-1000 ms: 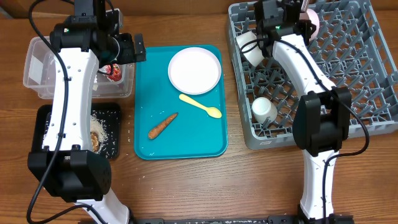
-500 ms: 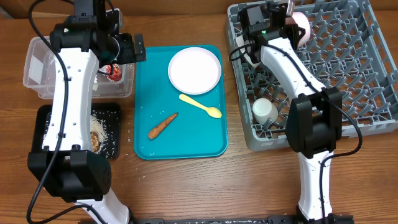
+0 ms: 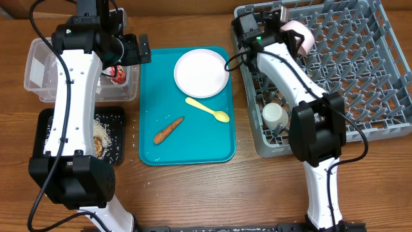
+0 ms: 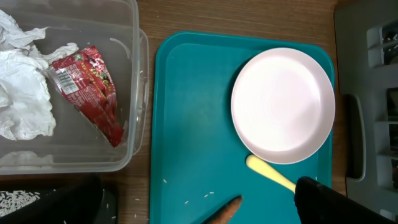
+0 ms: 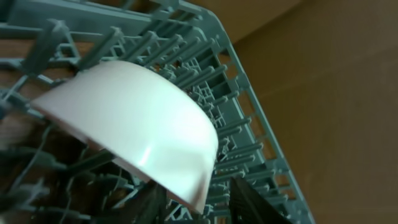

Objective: Sort waste into correct bins and load items into the dishwasher

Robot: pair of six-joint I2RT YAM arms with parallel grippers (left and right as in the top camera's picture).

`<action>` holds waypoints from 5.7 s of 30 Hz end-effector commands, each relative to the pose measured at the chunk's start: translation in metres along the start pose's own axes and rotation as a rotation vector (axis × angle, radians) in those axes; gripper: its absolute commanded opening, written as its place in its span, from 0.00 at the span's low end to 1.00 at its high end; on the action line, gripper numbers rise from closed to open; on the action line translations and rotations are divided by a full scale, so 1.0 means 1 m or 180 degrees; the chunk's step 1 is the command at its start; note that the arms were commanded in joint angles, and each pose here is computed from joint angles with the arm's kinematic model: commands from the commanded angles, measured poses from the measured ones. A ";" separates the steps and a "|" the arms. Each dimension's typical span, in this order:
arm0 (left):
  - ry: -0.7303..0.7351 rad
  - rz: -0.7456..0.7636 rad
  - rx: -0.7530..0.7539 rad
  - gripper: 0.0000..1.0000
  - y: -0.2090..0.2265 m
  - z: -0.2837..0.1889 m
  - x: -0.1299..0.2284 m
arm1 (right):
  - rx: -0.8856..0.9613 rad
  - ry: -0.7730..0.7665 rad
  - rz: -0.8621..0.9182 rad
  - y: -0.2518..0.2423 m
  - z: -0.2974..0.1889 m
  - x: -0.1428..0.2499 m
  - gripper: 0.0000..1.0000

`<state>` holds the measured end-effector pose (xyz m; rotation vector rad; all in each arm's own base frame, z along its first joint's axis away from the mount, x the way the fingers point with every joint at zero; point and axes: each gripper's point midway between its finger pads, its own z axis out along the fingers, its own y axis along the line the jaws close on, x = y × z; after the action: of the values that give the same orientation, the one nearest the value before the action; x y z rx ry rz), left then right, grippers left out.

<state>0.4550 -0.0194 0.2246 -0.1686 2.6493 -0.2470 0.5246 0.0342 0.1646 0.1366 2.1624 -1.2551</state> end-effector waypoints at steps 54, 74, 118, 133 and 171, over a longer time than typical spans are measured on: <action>0.1585 0.1391 -0.0250 0.95 -0.009 0.101 0.227 | -0.4287 0.0340 0.0483 -0.013 -0.225 -0.023 0.83; 0.1420 0.1120 -0.0235 0.16 -0.005 0.123 0.237 | -0.4280 0.0366 0.0466 -0.013 -0.225 -0.021 0.83; 0.0787 -0.1865 -0.1331 0.64 0.176 0.064 0.200 | -0.4267 0.0434 0.0427 -0.010 -0.224 -0.016 0.83; 0.0438 -0.0974 -0.0783 0.76 0.123 -0.013 0.096 | -0.4399 0.0646 0.0701 0.044 -0.226 -0.025 0.74; -0.0199 -0.0223 -0.0647 0.93 0.041 -0.021 0.035 | -0.3057 0.2297 0.0820 0.219 -0.165 0.117 0.04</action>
<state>0.4096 0.0132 0.2108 -0.3077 2.6360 -0.0081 0.4452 0.2635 0.0116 0.5420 2.9324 0.1502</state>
